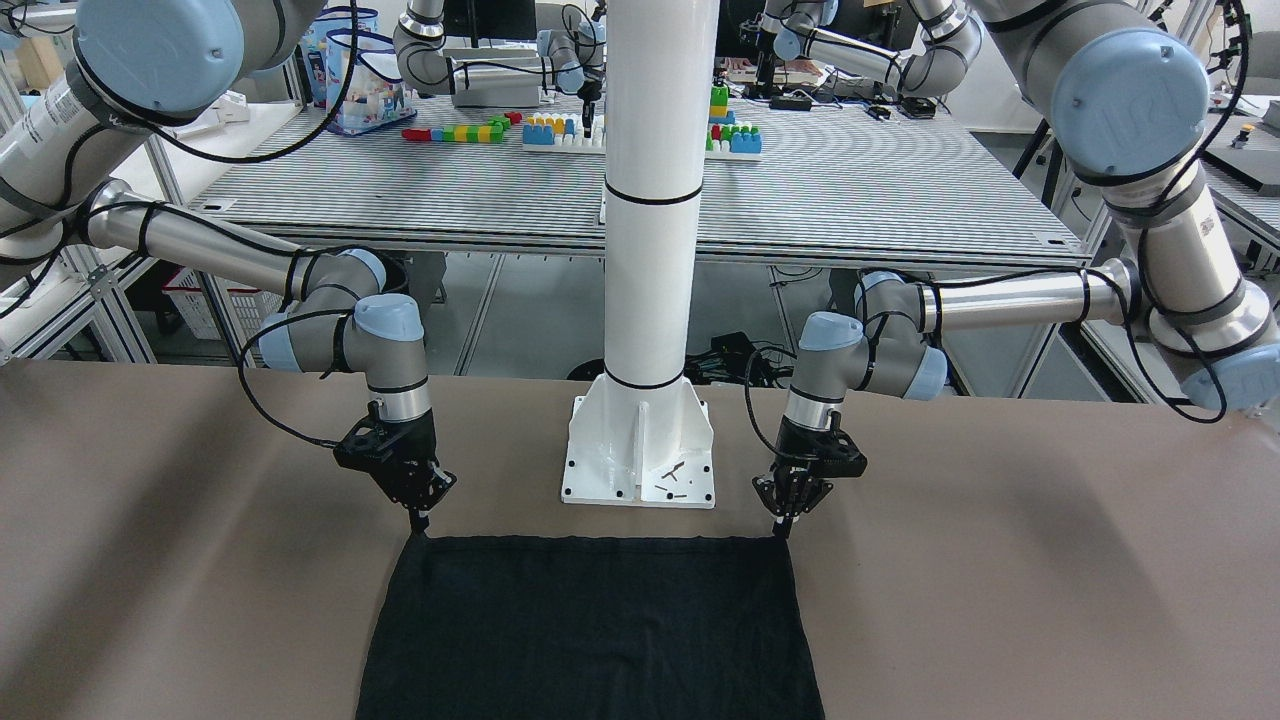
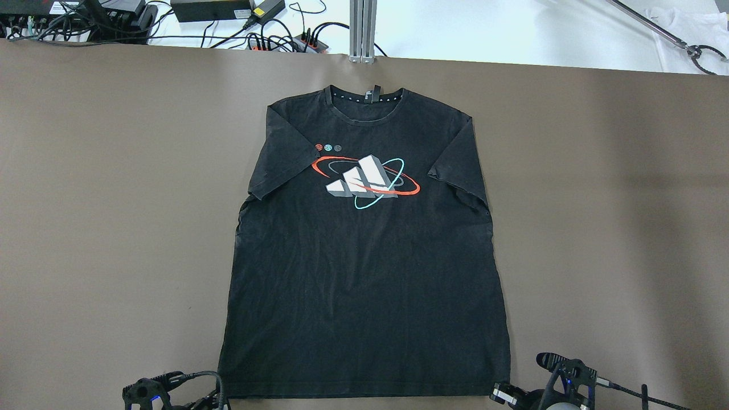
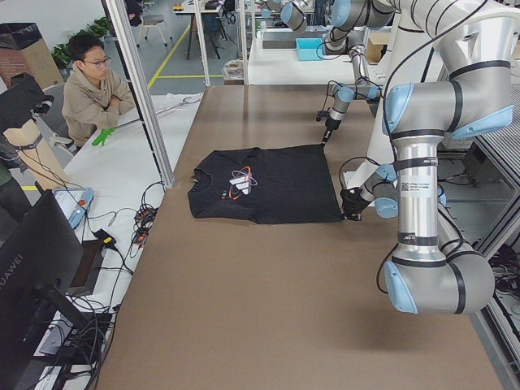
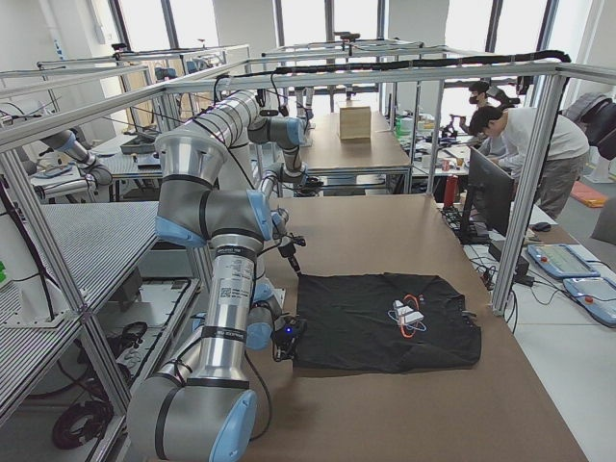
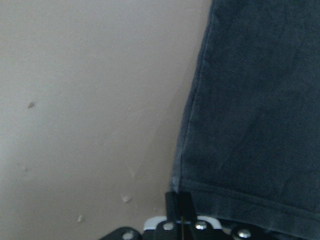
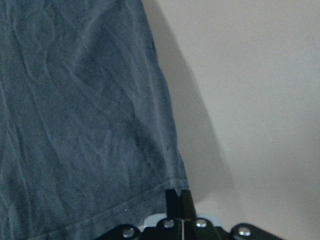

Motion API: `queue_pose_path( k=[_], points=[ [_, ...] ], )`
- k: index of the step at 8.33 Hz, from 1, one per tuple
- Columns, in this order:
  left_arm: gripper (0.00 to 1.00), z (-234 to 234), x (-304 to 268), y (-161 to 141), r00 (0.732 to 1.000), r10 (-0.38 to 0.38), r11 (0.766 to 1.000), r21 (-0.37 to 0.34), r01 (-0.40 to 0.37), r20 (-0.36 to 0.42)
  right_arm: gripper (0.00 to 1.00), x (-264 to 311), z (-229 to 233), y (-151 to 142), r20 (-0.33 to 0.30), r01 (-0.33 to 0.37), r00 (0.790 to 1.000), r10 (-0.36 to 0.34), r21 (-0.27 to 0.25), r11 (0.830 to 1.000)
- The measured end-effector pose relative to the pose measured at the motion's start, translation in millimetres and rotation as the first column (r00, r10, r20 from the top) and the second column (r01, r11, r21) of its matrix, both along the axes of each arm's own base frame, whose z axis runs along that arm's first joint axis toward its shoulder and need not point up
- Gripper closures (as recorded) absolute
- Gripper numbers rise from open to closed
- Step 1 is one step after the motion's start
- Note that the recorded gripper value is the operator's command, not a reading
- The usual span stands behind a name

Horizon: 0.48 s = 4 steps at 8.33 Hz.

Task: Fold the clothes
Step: 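Grasp the hem corners nearest the robot with both grippers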

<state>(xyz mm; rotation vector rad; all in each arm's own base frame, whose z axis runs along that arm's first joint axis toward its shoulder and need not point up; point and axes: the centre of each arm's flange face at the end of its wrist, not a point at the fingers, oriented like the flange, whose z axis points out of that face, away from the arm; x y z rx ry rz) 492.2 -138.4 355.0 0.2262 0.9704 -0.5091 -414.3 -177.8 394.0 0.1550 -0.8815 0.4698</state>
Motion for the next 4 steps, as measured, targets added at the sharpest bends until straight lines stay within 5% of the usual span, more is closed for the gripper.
queue_pose_path(
  k=[4],
  points=[
    [1.00,-20,-49,-2,0.999,0.029,0.999,-0.016,-0.030,-0.038,1.00,9,-39,5,0.089,0.008,0.996,-0.006,-0.015,1.000]
  ],
)
